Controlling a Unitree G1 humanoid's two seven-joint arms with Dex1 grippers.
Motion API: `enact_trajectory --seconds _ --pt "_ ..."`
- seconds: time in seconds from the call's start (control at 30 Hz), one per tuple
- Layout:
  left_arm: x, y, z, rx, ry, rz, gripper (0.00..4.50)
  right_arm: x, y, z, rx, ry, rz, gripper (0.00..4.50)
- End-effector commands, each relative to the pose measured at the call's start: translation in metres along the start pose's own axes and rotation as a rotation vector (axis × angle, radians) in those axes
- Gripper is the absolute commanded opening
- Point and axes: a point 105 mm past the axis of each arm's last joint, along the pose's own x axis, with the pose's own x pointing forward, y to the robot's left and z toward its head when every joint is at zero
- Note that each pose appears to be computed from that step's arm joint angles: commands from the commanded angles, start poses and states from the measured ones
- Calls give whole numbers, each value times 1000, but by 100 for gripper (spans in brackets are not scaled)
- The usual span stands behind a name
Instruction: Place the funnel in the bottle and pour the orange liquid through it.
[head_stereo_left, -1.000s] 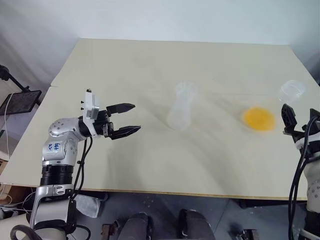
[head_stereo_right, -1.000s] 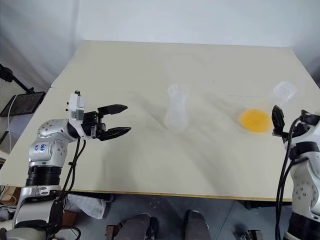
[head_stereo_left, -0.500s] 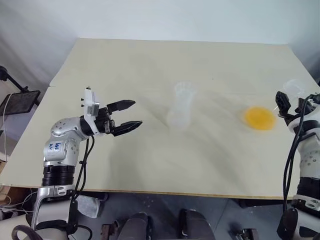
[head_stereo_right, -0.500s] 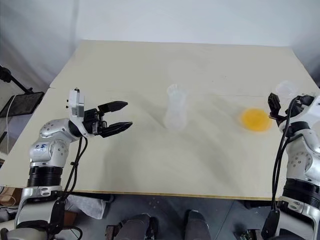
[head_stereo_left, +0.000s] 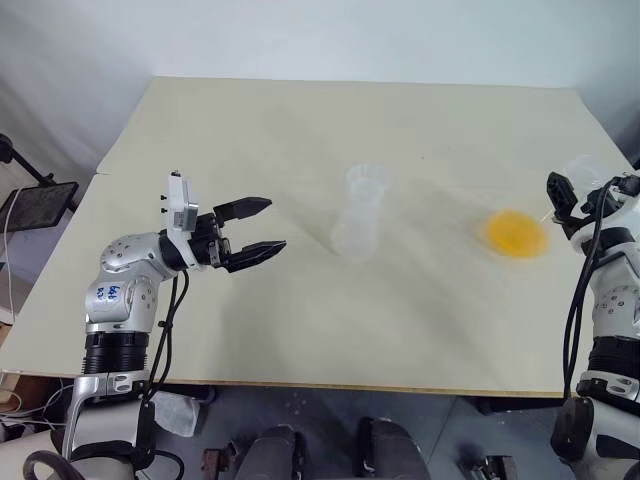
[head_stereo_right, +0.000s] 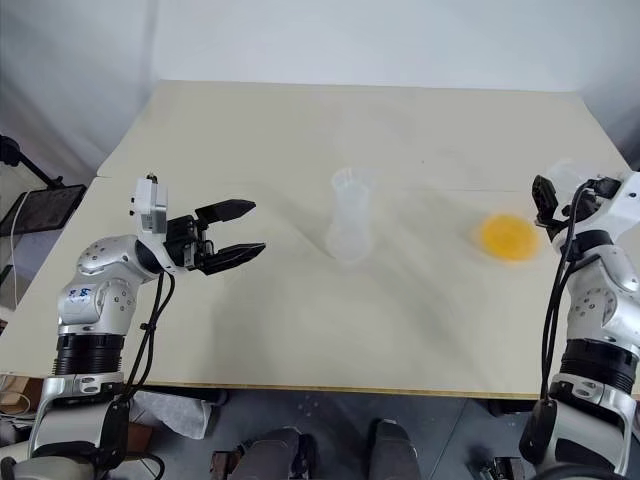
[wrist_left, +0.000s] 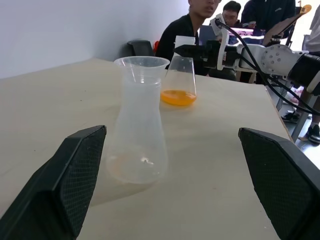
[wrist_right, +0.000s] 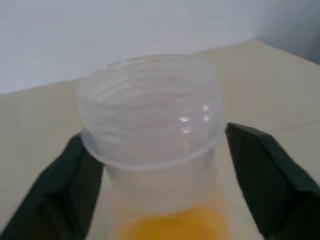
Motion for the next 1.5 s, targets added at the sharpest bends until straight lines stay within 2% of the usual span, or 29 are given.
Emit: enact_trajectory --seconds 0.03,0.17,0.27,0.37,0.57,0.63,0.73,0.87,0.93,1.07,1.23,1.5 --pt "-1 -2 8 37 -20 -9 450 0 4 19 -7 -78 28 259" --pt "0 -1 7 37 -20 -9 450 -2 9 23 6 -95 59 248" --pt "0 -1 7 38 -21 -8 450 -6 24 35 -65 -148 129 248" --pt "0 -1 8 41 -23 -5 450 -11 62 47 -199 -185 260 248" --pt "-4 -1 9 48 -26 8 450 -23 121 52 -392 -193 387 248" --pt "-6 -2 9 51 -29 17 450 -25 141 48 -506 -161 398 248" --pt "-7 -3 9 54 -32 28 450 -29 166 45 -529 -168 471 248" --pt "-9 -6 7 58 -34 45 450 -25 192 42 -730 -223 490 248" --pt "-10 -7 6 60 -32 54 450 -23 198 36 -804 -222 507 248" --pt "-14 -11 -1 122 18 64 450 -22 219 21 -1118 -304 547 248" --pt "-14 -11 -2 158 32 88 450 -12 229 27 -1265 -385 508 248" --pt "-14 -14 -4 162 33 93 450 -15 245 31 -1357 -481 526 248"
